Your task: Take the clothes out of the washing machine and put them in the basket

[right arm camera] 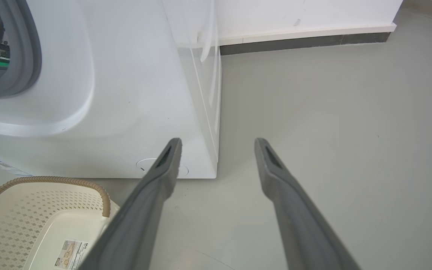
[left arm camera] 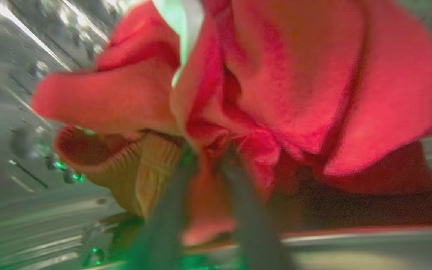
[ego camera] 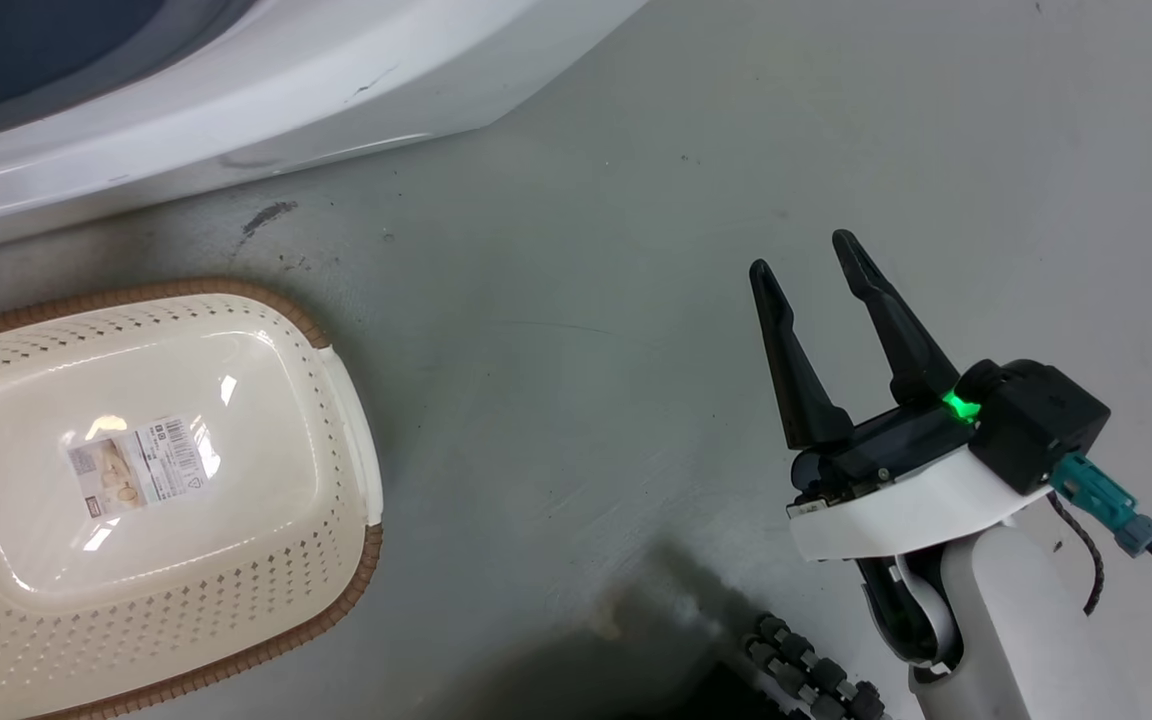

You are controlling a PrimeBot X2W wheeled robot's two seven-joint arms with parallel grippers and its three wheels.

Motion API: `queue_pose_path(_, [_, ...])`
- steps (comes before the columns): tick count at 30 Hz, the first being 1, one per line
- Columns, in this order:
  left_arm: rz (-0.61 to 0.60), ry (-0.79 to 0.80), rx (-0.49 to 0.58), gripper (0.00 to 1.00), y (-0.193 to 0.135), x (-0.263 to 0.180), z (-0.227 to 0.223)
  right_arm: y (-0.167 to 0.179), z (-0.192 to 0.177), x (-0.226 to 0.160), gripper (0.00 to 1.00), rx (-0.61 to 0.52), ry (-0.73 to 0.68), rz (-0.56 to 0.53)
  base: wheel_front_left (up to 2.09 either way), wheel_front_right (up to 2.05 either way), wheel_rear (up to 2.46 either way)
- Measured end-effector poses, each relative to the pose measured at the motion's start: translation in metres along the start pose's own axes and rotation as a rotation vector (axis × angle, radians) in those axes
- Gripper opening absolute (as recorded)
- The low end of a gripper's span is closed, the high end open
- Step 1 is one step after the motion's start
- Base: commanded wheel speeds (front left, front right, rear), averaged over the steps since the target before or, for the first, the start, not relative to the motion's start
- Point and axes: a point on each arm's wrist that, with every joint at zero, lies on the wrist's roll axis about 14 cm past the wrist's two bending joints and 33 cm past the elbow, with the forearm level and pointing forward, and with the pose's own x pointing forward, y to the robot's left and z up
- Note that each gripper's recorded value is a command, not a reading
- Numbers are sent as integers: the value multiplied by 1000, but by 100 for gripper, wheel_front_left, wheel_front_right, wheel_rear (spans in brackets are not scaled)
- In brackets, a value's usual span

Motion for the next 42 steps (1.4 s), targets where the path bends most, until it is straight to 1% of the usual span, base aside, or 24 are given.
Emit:
queue_pose_path(3, [18,-67,-1,0,3,-8,15,2,2,0,100,4,-5,6,0,0,0])
queue_pose_path(6, [42,-175,14,0,7,-21,36,3,6,-1,100,9,-14,7,0,0,0])
queue_pose_path(11, [71,-449,32,0,11,-59,77,2,20,-6,100,9,-48,4,0,0,0])
queue_pose_path(14, [75,-582,12,0,13,-84,89,0,32,-12,100,2,-78,-5,0,0,0])
queue_pose_path(17, [61,-680,-29,0,9,-112,94,-2,44,-23,100,-7,-105,-14,0,0,0])
queue_pose_path(20, [48,-730,-76,0,8,-136,88,-1,52,-36,100,-12,-128,-19,0,0,0])
queue_pose_path(21, [42,-733,-105,0,8,-144,84,0,55,-40,100,-18,-135,-18,0,0,0])
queue_pose_path(28, [29,-794,-206,0,12,-205,58,7,76,-74,100,-22,-202,-12,0,0,0])
queue_pose_path(36, [20,-917,-272,0,16,-276,40,17,99,-102,100,-23,-293,9,0,0,0])
queue_pose_path(42, [17,-1033,-315,0,24,-328,34,23,112,-115,100,-25,-337,26,0,0,0])
